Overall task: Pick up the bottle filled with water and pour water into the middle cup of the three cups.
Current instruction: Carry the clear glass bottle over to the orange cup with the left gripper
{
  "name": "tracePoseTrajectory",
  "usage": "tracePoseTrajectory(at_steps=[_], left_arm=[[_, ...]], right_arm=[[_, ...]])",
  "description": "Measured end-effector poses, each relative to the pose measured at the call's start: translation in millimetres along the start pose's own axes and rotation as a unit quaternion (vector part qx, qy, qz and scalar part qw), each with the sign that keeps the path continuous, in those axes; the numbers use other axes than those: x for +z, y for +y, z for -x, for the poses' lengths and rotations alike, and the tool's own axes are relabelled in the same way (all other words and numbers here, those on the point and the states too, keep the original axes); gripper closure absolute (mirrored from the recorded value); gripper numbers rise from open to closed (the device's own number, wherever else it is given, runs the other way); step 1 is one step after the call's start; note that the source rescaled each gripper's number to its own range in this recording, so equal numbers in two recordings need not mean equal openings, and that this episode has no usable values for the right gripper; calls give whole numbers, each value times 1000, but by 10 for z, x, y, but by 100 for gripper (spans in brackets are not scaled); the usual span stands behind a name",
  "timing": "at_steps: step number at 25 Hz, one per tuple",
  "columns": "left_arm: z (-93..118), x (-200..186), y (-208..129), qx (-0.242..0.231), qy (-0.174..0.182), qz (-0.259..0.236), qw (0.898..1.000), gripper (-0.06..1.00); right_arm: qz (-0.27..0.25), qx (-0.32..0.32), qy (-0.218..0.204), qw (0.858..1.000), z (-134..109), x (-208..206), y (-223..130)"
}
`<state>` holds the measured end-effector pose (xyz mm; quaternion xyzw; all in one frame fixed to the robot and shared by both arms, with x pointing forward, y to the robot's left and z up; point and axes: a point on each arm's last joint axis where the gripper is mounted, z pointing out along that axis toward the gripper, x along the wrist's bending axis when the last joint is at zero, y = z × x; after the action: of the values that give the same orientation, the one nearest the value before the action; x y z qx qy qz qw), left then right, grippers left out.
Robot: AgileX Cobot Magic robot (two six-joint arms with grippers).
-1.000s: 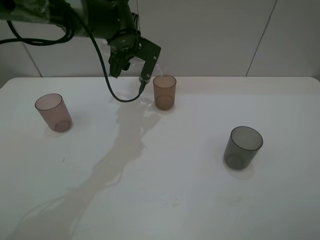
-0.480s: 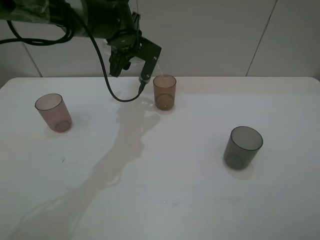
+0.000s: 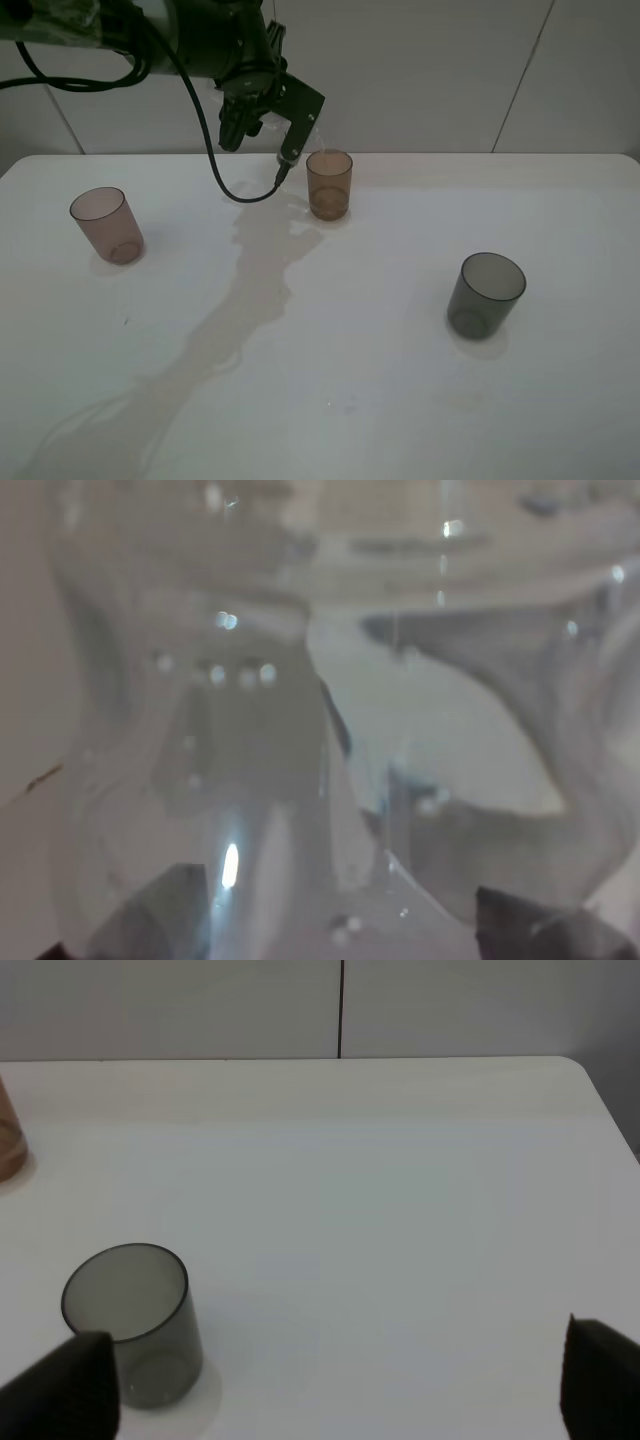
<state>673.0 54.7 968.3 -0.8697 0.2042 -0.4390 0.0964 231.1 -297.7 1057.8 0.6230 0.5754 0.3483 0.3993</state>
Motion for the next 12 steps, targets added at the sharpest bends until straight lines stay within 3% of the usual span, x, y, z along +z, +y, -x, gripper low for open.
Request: tracePoseTrajectory(at_steps=[12], left_arm=[[-18,-6,-9,33,9,-12,999,93]], right_arm=[[0,0,0,1000,0,0,0]])
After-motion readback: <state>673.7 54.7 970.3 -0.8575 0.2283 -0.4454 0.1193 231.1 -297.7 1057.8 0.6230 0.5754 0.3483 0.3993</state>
